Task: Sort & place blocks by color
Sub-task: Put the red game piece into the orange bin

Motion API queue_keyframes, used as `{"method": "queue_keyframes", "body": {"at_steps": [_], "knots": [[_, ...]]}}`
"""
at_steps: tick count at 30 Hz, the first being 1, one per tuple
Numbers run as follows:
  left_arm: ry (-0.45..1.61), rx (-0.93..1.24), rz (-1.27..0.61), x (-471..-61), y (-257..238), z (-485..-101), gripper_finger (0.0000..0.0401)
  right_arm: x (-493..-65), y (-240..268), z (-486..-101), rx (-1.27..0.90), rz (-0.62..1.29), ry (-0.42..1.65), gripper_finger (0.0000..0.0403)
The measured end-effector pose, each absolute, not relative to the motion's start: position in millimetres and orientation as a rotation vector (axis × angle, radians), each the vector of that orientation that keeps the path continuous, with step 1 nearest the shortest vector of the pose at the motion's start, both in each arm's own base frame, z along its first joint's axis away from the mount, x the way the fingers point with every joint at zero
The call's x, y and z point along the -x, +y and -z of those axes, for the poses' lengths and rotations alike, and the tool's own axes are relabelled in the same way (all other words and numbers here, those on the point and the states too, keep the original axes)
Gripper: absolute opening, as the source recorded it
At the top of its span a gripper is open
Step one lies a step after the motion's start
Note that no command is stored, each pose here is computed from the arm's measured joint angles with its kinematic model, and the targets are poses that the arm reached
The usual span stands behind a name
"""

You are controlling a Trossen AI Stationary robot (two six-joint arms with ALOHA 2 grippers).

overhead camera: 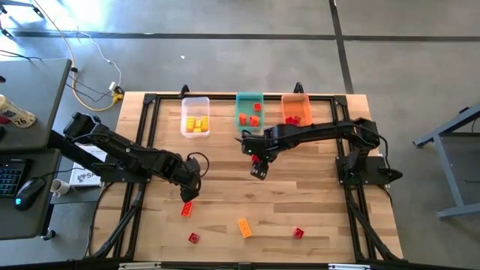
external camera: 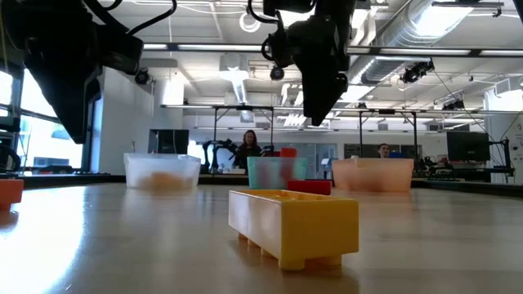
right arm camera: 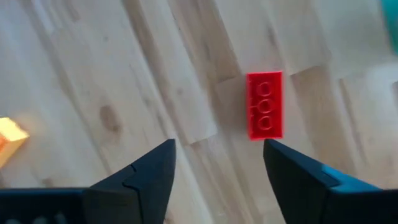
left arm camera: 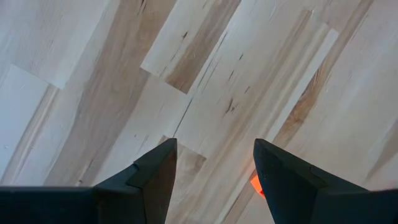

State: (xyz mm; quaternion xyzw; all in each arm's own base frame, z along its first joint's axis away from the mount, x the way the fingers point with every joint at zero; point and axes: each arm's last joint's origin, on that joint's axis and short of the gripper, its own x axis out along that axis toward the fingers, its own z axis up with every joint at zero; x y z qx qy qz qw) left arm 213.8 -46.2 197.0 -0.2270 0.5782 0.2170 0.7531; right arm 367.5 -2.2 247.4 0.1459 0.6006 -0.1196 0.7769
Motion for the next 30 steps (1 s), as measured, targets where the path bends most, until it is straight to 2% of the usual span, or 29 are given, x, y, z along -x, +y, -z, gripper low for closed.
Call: {"method": "queue_keyframes", "body": {"at_steps": [7, 15, 30], "knots": [[1.262, 0.496, -0.474, -214, -46, -197, 0.0200, -367, -21, -247, -0.280, 0.328, 1.287, 0.0269], [1.259, 0.497, -0.473, -214, -46, -197, 0.0200, -377, -38, -231, -0.284, 0.326, 1.293, 0.0271], [1.259, 0.498, -0.472, -214, -46, -197, 0.0200, -391, -38, -184, -0.292, 0.300, 1.420, 0.0271]]}}
